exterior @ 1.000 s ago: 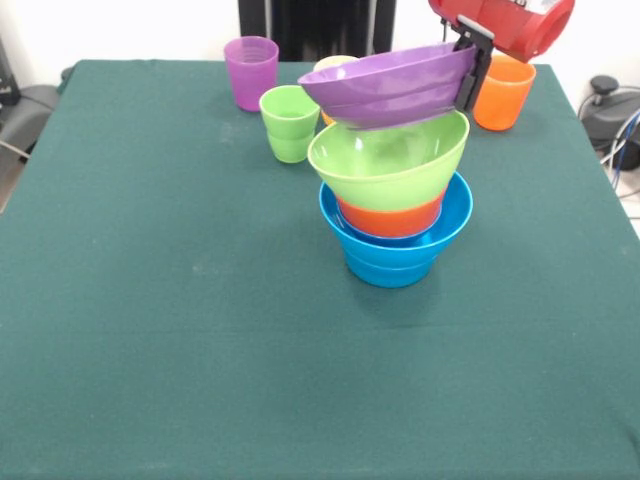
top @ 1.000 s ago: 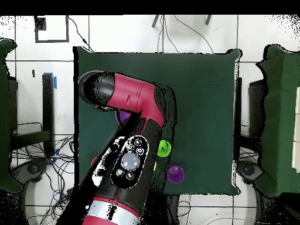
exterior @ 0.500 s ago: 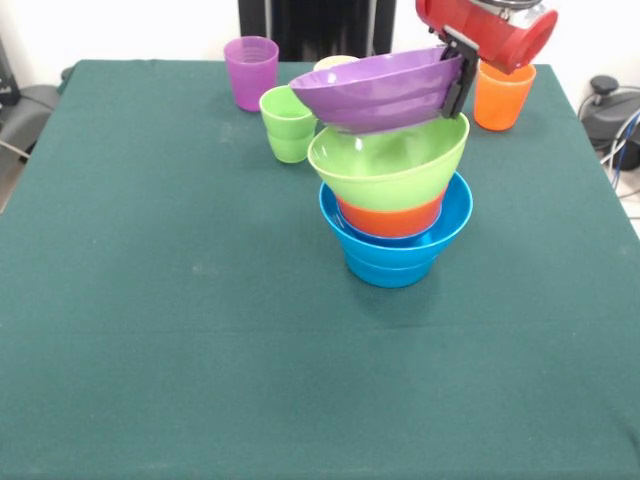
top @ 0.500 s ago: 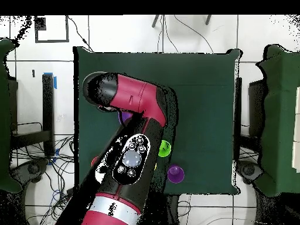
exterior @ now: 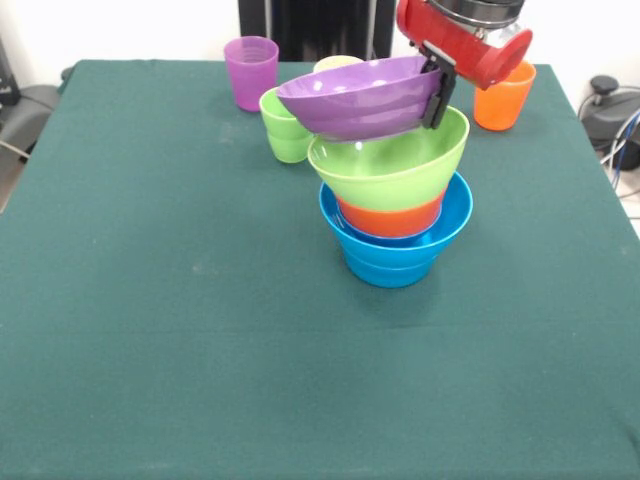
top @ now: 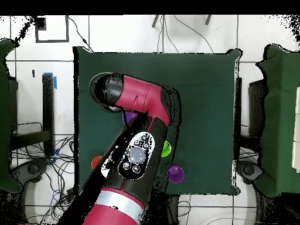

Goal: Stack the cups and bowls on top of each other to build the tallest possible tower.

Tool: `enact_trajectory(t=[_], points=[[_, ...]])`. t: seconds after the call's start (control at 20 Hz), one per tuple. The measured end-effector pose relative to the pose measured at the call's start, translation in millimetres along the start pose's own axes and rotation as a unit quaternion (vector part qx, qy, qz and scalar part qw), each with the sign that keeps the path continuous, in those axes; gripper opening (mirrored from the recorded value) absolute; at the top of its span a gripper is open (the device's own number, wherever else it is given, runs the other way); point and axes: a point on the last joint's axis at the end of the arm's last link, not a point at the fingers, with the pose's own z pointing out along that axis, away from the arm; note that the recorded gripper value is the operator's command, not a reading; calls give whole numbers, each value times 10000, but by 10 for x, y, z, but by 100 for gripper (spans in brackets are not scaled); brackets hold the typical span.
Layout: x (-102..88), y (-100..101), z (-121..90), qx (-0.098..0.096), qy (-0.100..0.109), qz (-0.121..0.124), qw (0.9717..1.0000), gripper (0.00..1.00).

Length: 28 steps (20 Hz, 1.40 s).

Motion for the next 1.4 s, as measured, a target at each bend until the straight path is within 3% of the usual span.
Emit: enact_trajectory(t=[1.4], points=[[-118,88,-148,-37,-110,-33,9999,0]])
